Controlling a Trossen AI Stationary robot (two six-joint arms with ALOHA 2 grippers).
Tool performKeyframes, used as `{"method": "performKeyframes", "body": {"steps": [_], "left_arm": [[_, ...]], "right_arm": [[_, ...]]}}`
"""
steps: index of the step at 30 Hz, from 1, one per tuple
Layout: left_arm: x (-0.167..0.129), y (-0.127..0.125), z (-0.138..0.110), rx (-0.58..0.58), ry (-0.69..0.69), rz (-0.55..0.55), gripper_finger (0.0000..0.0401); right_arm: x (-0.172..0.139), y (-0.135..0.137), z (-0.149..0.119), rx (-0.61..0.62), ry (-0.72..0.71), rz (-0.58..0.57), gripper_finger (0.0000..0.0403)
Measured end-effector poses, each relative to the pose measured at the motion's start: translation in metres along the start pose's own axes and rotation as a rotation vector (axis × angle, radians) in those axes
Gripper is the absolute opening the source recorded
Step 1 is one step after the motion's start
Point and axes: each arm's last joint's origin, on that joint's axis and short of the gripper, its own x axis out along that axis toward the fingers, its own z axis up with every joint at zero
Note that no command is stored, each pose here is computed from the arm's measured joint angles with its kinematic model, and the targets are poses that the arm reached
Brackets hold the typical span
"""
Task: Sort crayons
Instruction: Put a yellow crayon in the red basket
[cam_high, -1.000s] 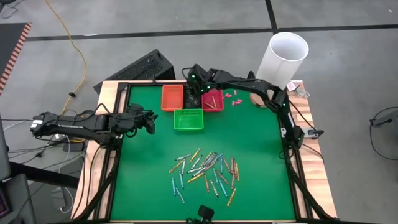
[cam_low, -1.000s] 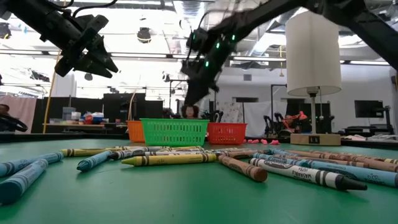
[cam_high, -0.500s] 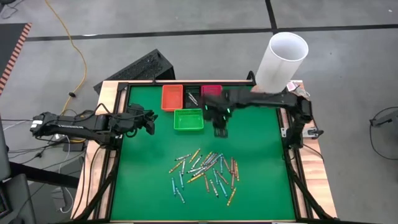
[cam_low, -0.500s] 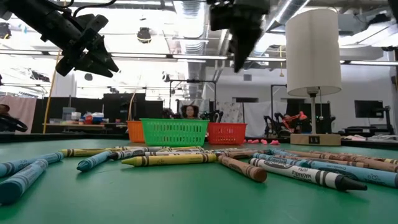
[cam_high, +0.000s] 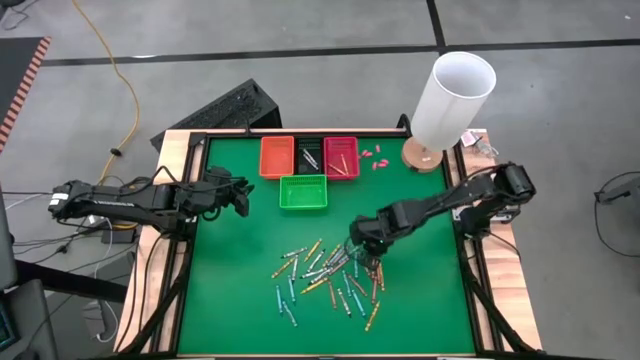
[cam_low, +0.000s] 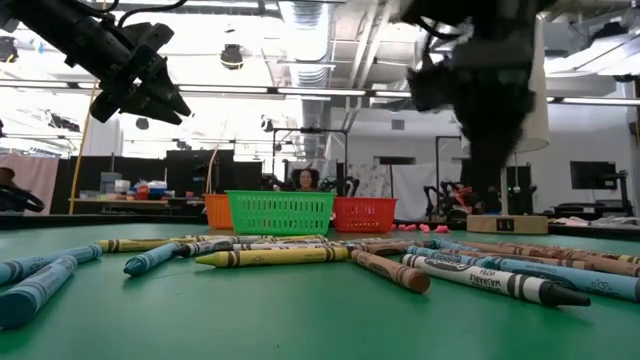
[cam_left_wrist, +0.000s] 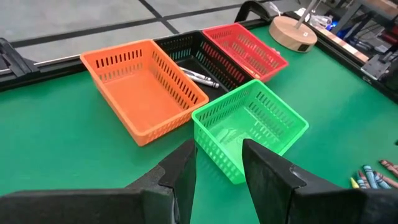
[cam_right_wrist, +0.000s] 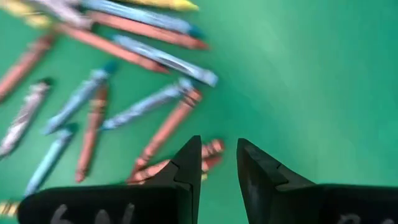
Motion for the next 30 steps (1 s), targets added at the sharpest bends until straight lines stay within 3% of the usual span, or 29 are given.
{"method": "performKeyframes", "body": {"steps": [3, 10, 20, 30], "left_arm": [[0.000, 0.000, 0.000, -0.016, 0.000, 0.000, 0.0119], [0.000, 0.000, 0.000, -0.027, 0.000, 0.000, 0.0119], [0.000, 0.000, 0.000, -0.033, 0.000, 0.001, 0.0119], [0.000, 0.000, 0.000, -0.051, 0.000, 0.002, 0.0119]], "right_arm": [[0.004, 0.001, -0.011, 0.158, 0.046, -0.062, 0.0098], [0.002, 0.016, -0.032, 0.362, 0.083, -0.075, 0.0098], [0.001, 0.030, -0.050, 0.395, 0.060, -0.079, 0.0098], [0.001, 0.029, -0.049, 0.395, 0.012, -0.103, 0.0098]]}}
